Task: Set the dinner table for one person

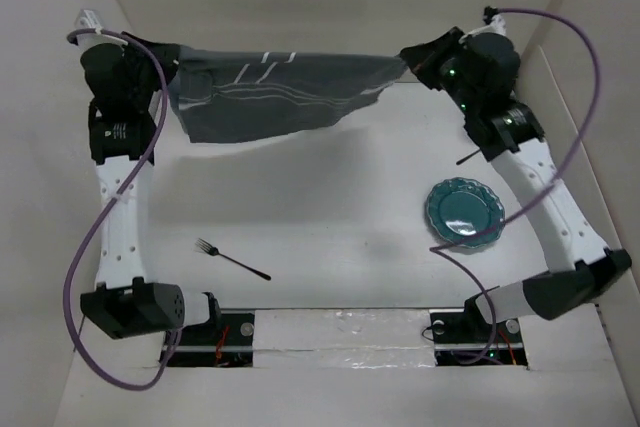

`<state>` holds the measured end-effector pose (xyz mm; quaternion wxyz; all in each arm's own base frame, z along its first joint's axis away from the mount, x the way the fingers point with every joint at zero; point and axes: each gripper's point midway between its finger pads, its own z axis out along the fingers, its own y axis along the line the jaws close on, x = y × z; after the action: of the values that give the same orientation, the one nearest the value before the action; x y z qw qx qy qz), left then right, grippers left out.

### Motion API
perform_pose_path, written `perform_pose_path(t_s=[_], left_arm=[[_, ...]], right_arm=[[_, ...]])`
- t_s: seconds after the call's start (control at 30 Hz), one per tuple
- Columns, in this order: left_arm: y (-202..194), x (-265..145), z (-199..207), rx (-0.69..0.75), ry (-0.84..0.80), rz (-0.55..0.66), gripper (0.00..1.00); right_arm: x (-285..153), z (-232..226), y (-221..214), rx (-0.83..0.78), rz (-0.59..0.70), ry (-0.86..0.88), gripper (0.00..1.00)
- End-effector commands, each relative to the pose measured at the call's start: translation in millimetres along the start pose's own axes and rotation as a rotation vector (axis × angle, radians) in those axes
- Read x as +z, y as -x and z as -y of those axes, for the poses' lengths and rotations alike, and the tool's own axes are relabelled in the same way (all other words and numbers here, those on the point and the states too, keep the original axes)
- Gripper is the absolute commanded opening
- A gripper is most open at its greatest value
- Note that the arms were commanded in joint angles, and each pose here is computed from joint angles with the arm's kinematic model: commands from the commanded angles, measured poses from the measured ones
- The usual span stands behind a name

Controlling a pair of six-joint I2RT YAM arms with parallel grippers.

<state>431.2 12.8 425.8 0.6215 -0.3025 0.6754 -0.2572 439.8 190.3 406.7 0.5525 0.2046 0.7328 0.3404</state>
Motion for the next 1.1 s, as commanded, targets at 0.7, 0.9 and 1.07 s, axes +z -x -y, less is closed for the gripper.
perform_pose_path(t_s=[0.7,0.9,1.07], left_arm=[[-61,48,10,-0.047,-0.133,-0.249,0.0],[-4,49,82,-0.064,-0.324,-0.141,0.0],[12,43,105,-0.028,-0.383,-0.122,0.0]], right_arm=[[15,-21,53,-0.16,0.012,0.018,0.0],[17,-54,116,-0.135,0.117,0.103,0.0],[0,-56,133,-0.139,0.153,0.136,0.0]])
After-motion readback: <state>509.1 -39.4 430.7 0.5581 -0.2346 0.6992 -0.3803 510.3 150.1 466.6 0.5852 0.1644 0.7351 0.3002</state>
